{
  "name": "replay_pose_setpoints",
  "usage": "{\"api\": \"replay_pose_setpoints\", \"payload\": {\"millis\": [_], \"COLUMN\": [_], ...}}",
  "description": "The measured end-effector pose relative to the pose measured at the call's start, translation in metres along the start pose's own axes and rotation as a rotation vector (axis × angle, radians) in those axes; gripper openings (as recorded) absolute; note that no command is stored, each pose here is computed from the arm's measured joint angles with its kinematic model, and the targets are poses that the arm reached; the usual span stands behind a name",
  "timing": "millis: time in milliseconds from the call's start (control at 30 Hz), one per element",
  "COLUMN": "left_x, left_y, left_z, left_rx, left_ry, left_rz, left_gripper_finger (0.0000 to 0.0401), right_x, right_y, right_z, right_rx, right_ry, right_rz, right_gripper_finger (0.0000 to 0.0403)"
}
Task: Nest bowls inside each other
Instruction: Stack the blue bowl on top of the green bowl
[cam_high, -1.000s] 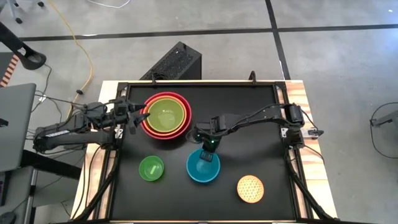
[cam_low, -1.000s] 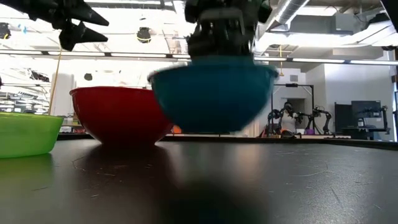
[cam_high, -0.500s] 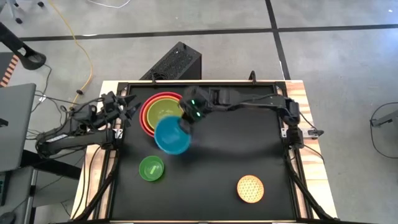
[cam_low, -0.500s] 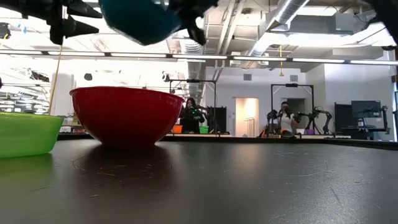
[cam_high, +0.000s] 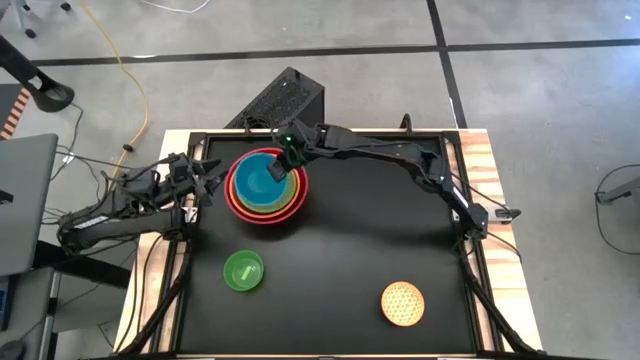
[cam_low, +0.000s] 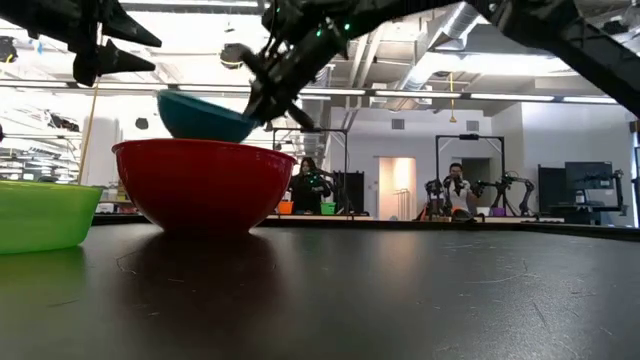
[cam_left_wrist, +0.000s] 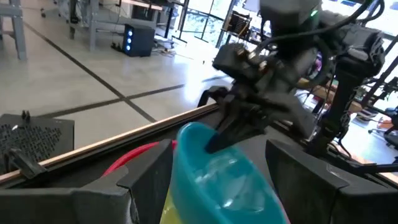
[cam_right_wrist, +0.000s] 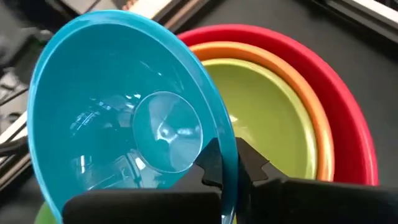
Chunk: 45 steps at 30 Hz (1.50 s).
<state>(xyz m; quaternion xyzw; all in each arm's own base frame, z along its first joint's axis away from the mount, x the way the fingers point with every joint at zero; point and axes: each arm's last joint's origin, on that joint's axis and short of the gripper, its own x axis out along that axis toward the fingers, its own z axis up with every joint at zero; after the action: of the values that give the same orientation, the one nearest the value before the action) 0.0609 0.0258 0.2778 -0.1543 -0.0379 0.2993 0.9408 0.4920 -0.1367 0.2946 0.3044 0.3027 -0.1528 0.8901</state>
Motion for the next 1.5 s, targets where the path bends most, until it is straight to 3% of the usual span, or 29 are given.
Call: {"api": "replay_pose_setpoints", "payload": {"millis": [200, 433, 967, 1300, 1500], "left_x": [0.0, 0.0, 0.0, 0.0, 0.0], "left_y": [0.0, 0.0, 0.0, -0.001, -0.001], "left_z": [0.0, 0.0, 0.0, 0.0, 0.0], "left_rx": [-0.009, -0.016, -0.021, -0.026, -0.027], "left_ry": [-0.001, -0.002, 0.003, 0.011, 0.012], "left_rz": [-0.001, -0.001, 0.001, -0.025, -0.025], "left_gripper_finger": [0.0247, 0.0247, 0.0247, 0.0247, 0.0247], "right_x": [0.032, 0.036, 0.036, 0.036, 0.034], "right_y": [-0.017, -0.019, -0.011, -0.017, -0.022], "right_z": [-0.013, -0.017, -0.02, -0.019, -0.016], "right_rx": [0.057, 0.063, 0.047, 0.064, 0.075], "right_ry": [0.035, -0.015, 0.004, 0.037, 0.044], "right_rz": [-0.085, -0.2, -0.162, -0.145, -0.148], "right_gripper_finger": [0.0017, 0.0019, 0.0086, 0.0112, 0.015]}}
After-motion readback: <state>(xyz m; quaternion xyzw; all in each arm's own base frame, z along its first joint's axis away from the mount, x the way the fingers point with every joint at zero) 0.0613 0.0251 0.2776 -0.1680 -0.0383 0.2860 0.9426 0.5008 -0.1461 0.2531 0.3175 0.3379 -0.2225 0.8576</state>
